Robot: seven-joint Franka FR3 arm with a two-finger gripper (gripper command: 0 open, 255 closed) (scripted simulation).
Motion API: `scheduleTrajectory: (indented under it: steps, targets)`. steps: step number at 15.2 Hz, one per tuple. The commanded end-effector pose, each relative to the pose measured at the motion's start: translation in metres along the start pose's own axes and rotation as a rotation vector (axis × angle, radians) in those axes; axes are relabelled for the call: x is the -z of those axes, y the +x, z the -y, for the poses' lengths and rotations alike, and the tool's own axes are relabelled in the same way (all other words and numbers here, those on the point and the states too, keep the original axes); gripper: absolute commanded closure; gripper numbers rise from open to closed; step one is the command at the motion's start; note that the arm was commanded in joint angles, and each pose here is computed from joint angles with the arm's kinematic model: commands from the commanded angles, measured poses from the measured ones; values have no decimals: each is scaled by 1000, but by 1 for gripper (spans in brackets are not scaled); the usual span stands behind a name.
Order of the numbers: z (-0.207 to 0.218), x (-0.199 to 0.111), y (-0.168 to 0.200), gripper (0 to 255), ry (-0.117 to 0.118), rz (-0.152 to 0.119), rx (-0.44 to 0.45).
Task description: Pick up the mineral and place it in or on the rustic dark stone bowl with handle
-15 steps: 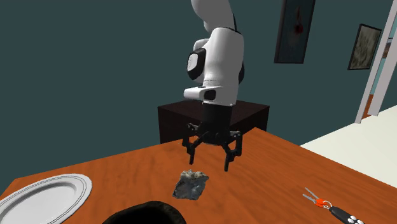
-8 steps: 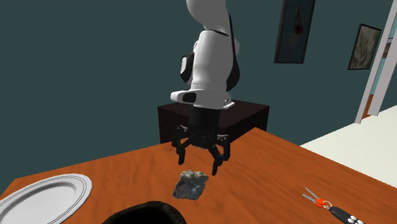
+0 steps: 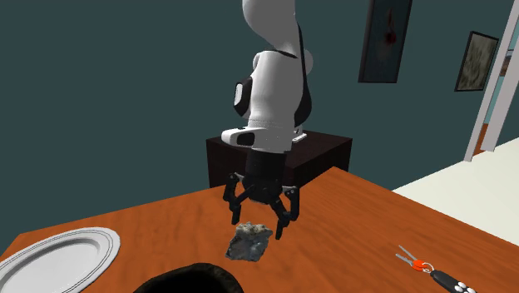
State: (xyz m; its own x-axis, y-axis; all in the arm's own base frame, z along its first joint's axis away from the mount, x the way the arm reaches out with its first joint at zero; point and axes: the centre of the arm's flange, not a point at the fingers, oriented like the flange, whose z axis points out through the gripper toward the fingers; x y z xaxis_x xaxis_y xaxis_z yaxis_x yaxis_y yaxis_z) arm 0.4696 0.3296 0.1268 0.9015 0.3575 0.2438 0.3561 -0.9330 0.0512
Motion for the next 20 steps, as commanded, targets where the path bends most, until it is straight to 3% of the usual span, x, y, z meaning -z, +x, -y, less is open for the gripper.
scheduleTrajectory:
  steps: [1, 2, 3, 12, 20]
  targets:
    - [0, 0, 0, 0, 0, 0, 0]
    - [0, 0, 0, 0, 0, 0, 0]
    - [0, 0, 0, 255, 0, 0, 0]
    - [0, 0, 0, 255, 0, 0, 0]
    - [-2, 41, 10, 255, 0, 0, 0]
